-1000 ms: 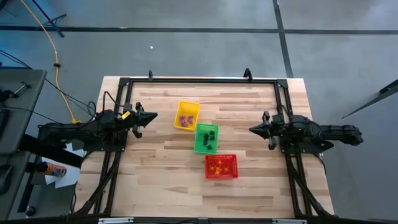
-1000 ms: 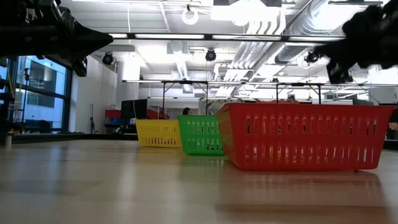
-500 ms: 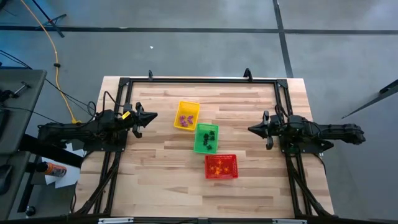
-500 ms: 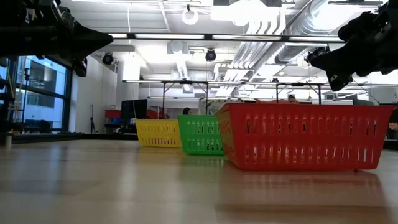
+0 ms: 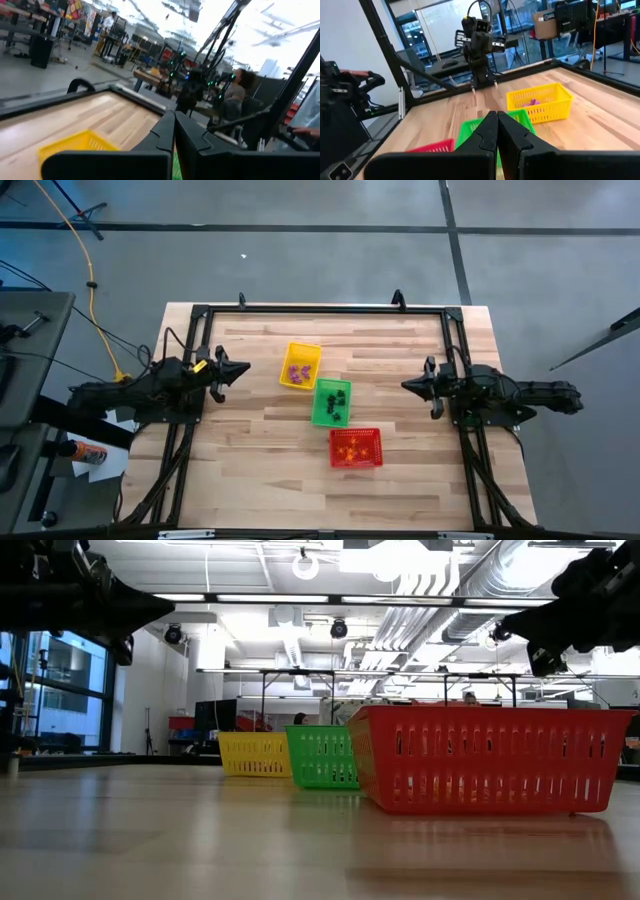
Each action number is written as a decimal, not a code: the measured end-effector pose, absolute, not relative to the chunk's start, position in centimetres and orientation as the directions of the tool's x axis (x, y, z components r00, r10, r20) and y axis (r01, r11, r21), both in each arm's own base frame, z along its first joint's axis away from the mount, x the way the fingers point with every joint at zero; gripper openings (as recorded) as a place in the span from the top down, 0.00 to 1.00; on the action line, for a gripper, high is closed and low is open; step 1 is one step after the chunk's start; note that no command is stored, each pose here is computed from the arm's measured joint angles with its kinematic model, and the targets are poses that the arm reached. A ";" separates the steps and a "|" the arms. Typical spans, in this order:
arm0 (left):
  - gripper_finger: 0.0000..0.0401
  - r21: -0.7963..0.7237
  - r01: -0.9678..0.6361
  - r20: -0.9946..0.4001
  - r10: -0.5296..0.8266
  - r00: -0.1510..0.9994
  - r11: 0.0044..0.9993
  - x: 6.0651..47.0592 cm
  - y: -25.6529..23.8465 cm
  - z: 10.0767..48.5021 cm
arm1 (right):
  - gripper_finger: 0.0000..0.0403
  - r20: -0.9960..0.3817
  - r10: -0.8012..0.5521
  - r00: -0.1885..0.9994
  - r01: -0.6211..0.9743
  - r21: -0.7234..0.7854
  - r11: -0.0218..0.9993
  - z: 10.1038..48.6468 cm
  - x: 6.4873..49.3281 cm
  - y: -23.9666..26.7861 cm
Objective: Sort Halloween decoration
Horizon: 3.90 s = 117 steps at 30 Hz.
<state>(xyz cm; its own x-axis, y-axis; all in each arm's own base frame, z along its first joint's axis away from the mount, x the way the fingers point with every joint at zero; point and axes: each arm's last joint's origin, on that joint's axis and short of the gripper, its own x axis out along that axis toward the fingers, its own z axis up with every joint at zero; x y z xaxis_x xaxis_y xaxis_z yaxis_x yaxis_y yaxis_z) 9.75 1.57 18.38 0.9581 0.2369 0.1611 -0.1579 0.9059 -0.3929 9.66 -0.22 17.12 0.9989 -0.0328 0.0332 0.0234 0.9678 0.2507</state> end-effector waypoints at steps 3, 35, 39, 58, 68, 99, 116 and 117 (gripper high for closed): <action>1.00 -0.390 -0.178 0.111 0.238 0.965 0.903 9.5 1.5 17.8 | 1.00 0.020 -0.032 0.999 0.026 0.251 0.968 17.0 9.7 -0.2; 1.00 -0.382 -0.178 0.026 0.203 0.979 0.907 9.6 1.4 16.9 | 1.00 0.008 -0.029 1.000 0.026 0.250 0.968 16.9 9.7 -0.2; 1.00 -0.382 -0.178 0.025 0.203 0.979 0.907 9.6 1.4 16.9 | 1.00 0.008 -0.029 1.000 0.026 0.250 0.968 16.9 9.7 -0.2; 1.00 -0.382 -0.178 0.025 0.203 0.979 0.907 9.6 1.4 16.9 | 1.00 0.007 -0.030 1.000 0.027 0.250 0.968 16.9 9.7 -0.2; 1.00 -0.382 -0.178 0.025 0.203 0.979 0.907 9.6 1.4 16.9 | 1.00 0.007 -0.030 1.000 0.027 0.250 0.968 16.9 9.7 -0.2; 1.00 -0.382 -0.178 0.025 0.203 0.979 0.907 9.6 1.4 16.9 | 1.00 0.007 -0.030 1.000 0.028 0.250 0.968 16.9 9.7 -0.2; 1.00 -0.383 -0.179 0.024 0.203 0.979 0.906 9.6 1.4 16.9 | 1.00 0.007 -0.030 1.000 0.027 0.250 0.968 16.9 9.7 -0.2; 1.00 -0.382 -0.179 0.024 0.203 0.979 0.907 9.6 1.4 16.9 | 1.00 0.007 -0.030 1.000 0.028 0.250 0.968 16.9 9.7 -0.2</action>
